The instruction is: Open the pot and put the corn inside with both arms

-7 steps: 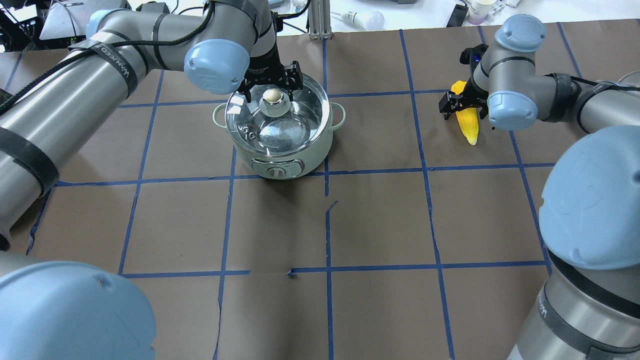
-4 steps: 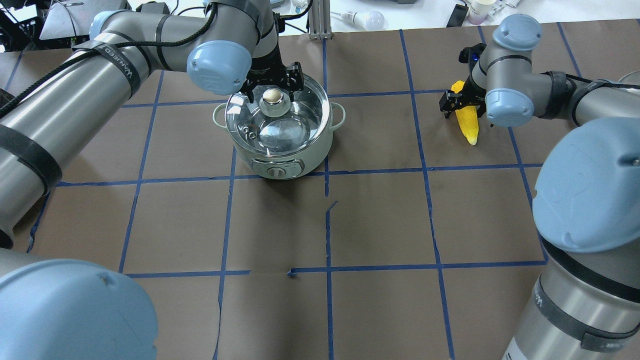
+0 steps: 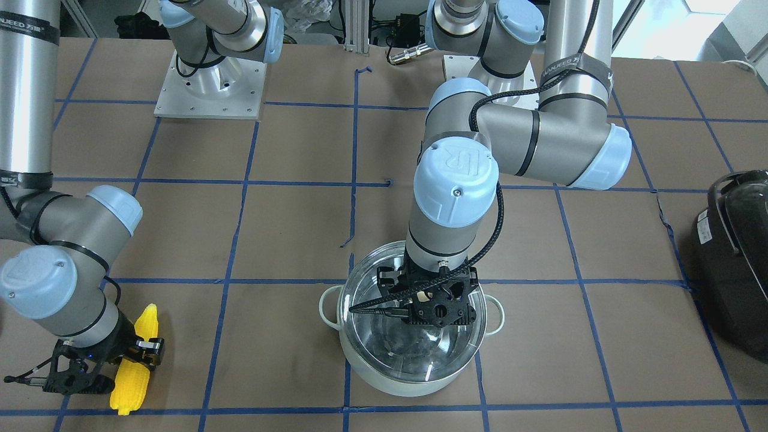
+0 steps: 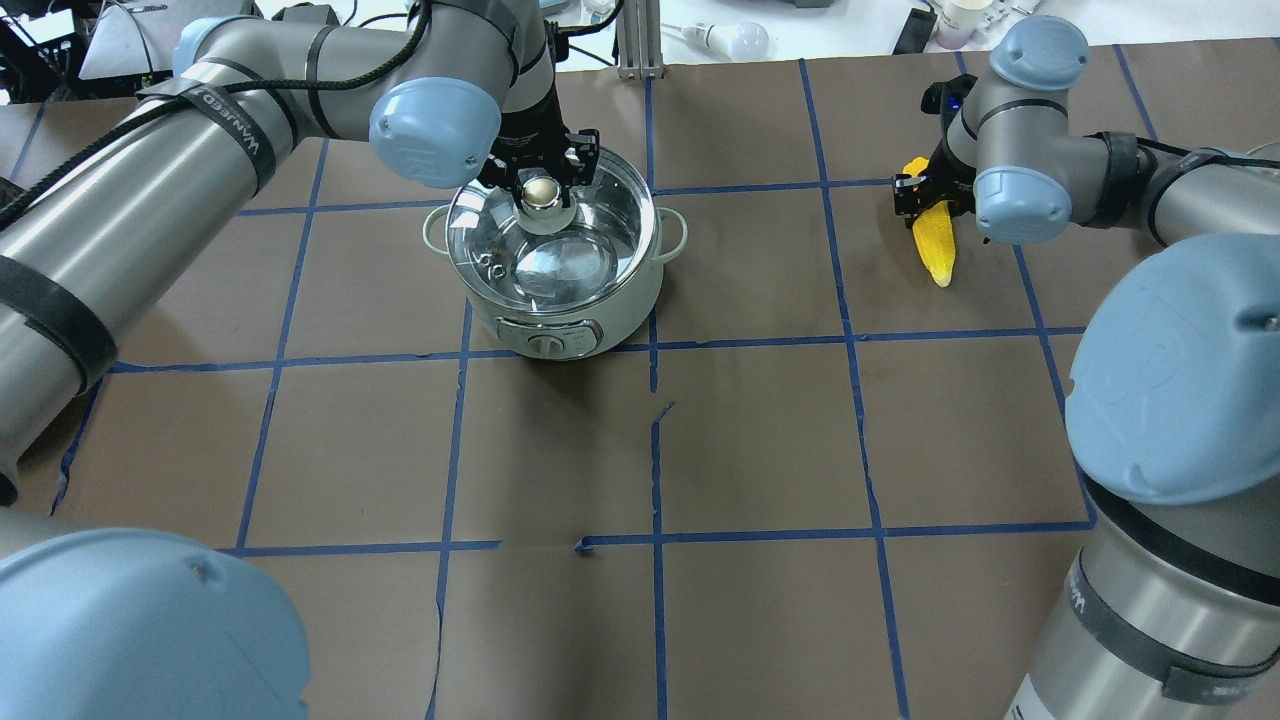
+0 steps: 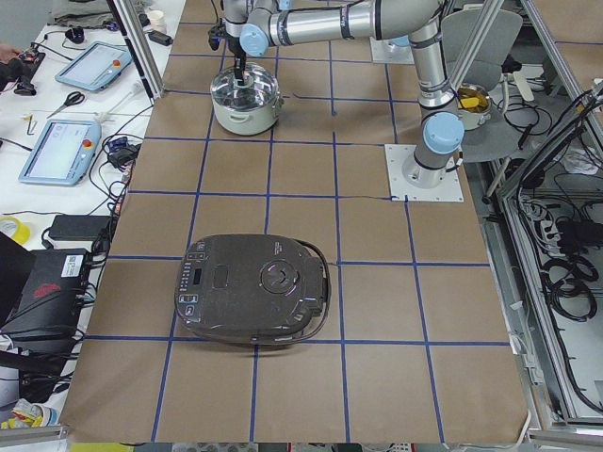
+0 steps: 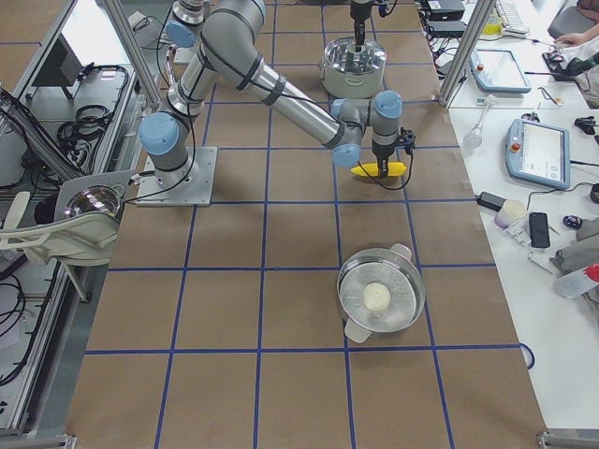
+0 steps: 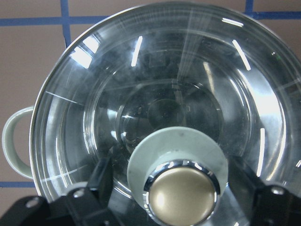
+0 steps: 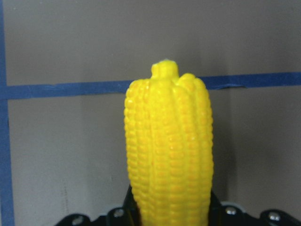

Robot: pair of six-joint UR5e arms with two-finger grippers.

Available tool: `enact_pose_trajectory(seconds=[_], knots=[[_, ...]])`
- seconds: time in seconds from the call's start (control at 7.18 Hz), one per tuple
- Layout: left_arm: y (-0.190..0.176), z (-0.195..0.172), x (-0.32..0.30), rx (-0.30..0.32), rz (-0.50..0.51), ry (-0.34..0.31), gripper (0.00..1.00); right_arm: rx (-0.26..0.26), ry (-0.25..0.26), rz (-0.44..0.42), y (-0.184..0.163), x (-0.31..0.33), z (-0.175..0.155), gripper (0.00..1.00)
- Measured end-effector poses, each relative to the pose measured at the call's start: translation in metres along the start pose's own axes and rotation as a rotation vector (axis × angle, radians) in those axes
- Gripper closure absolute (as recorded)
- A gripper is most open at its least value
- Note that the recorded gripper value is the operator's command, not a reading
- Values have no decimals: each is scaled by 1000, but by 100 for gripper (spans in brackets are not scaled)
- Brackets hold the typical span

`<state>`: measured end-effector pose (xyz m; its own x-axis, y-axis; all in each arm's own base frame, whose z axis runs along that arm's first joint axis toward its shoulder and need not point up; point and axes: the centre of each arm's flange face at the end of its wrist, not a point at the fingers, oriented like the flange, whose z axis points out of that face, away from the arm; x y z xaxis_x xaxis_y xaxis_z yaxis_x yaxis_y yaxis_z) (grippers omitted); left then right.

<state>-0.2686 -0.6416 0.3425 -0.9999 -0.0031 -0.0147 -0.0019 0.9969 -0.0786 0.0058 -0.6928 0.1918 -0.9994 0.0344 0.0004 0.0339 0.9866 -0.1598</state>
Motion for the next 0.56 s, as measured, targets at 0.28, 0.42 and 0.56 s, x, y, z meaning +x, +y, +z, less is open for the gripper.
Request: enact_pose_trajectory(seconds=[0.28,0.42,0.56], knots=[[0,-11,0,17,-8,8,92,7,-8,-9,3,-21,-41,100],[-2,-26,0,41,-10,14,92,3,-10,-7,9,-51,-70,100],[-6,-43,-4,65,-16,17,95,9,-12,-1,18,-91,-99,100]])
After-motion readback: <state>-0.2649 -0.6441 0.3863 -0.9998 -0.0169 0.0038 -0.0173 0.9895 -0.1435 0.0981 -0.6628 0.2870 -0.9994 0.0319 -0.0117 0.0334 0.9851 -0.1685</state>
